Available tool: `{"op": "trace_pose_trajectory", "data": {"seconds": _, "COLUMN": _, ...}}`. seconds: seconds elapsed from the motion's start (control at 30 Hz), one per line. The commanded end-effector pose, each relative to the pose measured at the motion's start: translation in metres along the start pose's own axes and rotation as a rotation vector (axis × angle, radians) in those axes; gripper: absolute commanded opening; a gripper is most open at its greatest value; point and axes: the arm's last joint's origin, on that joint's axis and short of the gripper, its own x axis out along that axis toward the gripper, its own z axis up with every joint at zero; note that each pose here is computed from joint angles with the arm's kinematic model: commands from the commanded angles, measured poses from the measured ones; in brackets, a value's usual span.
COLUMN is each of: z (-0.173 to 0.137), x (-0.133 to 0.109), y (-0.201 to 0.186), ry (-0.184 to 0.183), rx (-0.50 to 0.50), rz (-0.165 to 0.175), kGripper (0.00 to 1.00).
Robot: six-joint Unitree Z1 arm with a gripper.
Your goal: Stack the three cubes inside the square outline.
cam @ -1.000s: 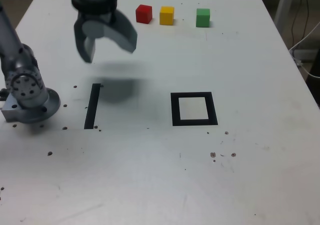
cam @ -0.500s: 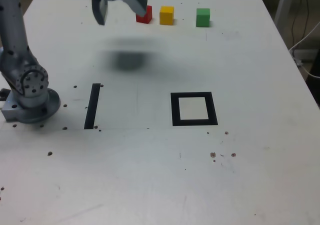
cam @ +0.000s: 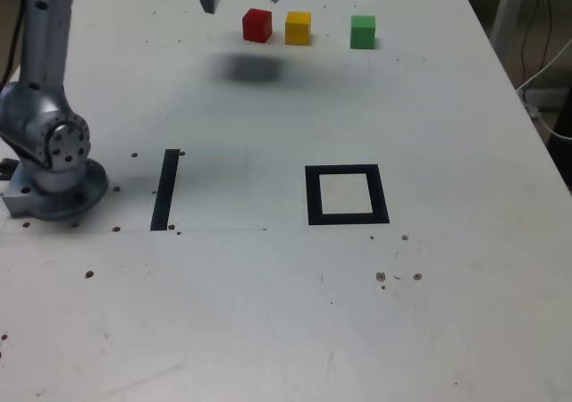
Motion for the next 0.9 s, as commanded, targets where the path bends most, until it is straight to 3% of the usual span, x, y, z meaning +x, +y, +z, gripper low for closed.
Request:
{"op": "trace_pose_trajectory", "data": {"seconds": 0.0, "z": 0.002, "x": 0.005, "y": 0.009, "ry": 0.007, "rx": -0.005, "rz": -0.003, "kGripper": 0.95}}
{"op": "trace_pose_trajectory", "data": {"seconds": 0.87, "z": 0.023, "x": 0.049, "y": 0.061, "ry": 0.053, "rx": -0.029, "rz": -0.053, "kGripper": 0.93}}
